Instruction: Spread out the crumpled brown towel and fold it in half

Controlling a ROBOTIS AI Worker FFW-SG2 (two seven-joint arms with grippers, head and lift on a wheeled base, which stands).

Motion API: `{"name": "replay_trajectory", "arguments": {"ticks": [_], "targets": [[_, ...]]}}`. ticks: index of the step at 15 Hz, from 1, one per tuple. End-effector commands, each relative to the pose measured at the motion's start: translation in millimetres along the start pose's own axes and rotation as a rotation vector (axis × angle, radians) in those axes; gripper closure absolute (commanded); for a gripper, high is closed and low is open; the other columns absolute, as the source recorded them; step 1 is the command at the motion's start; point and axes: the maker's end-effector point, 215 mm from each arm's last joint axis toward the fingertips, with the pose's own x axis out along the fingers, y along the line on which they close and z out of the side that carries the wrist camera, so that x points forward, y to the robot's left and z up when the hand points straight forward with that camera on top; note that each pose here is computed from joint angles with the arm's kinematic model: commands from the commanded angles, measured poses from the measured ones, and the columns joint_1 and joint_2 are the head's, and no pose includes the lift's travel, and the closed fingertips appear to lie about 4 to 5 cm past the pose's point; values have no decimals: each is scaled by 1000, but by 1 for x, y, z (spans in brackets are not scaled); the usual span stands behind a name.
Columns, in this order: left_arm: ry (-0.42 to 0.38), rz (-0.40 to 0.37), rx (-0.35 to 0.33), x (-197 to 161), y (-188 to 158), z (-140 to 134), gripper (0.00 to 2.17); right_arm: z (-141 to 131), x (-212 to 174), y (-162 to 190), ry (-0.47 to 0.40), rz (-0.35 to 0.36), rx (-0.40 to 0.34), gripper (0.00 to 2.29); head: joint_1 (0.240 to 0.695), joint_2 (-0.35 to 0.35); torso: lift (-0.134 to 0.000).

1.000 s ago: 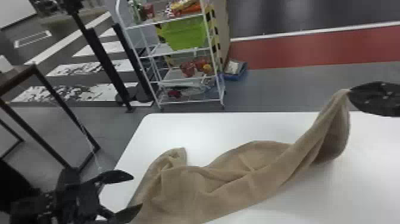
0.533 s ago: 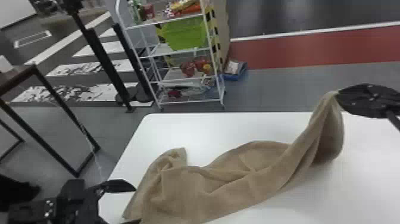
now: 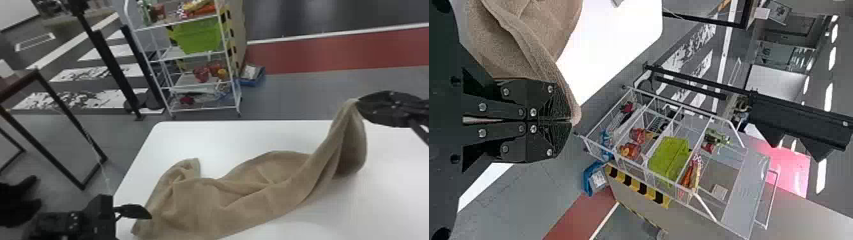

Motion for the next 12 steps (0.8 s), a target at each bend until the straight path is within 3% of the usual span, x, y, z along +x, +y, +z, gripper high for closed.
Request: {"name": "replay_trajectory", "arguments": {"ticks": [1, 4, 6, 7, 10, 12], "targets": [[17, -13, -11, -5, 2, -10, 535, 1, -1, 0, -2, -2, 0, 1318, 695, 350, -122], [25, -12, -52, -8, 5, -19, 542, 4, -2, 0, -6, -2, -2, 1318, 695, 350, -122], [33, -18, -84, -8, 4, -27, 1109, 4, -3, 1, -5, -4, 9, 1318, 695, 350, -122], [40, -17, -119, -10, 7, -31, 1237, 5, -4, 1, -6, -5, 8, 1318, 695, 350, -122], [42, -1, -126, -15, 14, -34, 1433, 7, -7, 3, -10, -7, 10, 1318, 695, 350, -122], [11, 39, -131, -27, 25, -29, 1450, 8, -10, 2, -11, -13, 8, 1318, 695, 350, -122]]}}
